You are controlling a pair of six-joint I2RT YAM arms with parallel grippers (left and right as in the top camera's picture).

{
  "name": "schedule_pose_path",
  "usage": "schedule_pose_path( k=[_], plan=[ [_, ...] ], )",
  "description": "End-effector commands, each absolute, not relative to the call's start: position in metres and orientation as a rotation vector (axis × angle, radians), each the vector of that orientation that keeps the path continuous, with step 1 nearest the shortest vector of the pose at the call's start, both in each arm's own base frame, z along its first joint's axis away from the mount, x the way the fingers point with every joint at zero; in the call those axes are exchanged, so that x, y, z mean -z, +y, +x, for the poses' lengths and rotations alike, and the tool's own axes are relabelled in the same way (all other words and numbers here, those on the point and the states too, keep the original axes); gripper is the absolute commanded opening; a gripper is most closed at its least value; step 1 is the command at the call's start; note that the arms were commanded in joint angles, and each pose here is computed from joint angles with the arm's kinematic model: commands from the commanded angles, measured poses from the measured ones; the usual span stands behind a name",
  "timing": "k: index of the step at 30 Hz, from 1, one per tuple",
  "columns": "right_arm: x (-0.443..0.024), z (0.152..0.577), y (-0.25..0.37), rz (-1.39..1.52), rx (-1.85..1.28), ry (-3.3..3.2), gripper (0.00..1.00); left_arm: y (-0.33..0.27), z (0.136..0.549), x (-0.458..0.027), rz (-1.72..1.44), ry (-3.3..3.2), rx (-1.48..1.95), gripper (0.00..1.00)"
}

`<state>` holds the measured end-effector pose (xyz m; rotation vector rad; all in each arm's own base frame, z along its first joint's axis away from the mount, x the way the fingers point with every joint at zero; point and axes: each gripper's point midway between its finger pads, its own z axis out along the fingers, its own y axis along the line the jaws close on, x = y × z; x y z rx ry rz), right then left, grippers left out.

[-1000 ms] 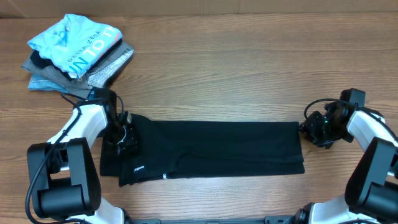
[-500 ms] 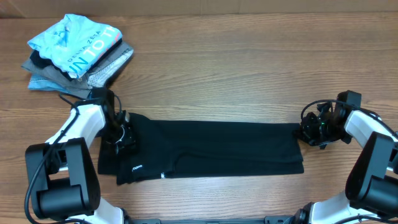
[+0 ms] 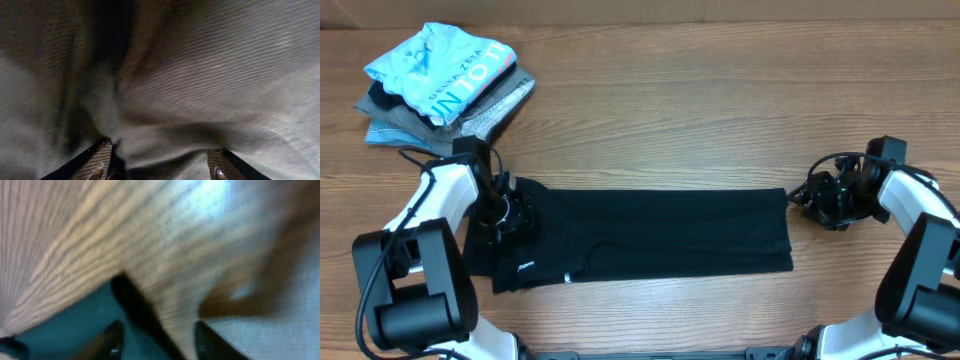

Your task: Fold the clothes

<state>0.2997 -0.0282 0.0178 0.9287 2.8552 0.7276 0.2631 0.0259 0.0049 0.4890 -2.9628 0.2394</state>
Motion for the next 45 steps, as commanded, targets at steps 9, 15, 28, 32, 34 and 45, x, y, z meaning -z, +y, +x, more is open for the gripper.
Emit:
schedule_pose_path(
  k=[9,15,28,32,34,45],
  plan=[
    [-0.033,0.273,0.009,0.914,-0.707,2.952,0.17,0.046,0.344,-0.109,0.417,-3.166,-0.253,0.67],
    [0.001,0.262,0.008,1.131,-0.583,2.907,0.12,0.028,0.345,-0.129,0.270,-3.170,-0.370,0.68],
    [0.012,0.306,-0.061,1.387,-0.215,2.518,0.09,-0.027,0.329,-0.101,-0.018,-3.106,-0.372,0.70],
    [0.009,0.310,-0.079,1.466,-0.182,2.435,0.09,-0.054,0.319,-0.078,-0.124,-3.079,-0.398,0.73],
    [0.006,0.310,-0.088,1.521,-0.199,2.394,0.09,-0.066,0.312,-0.063,-0.161,-3.066,-0.400,0.74],
    [-0.034,0.322,-0.108,1.417,-0.514,2.395,0.13,-0.085,0.296,0.006,-0.188,-3.130,-0.366,0.04]
  ],
)
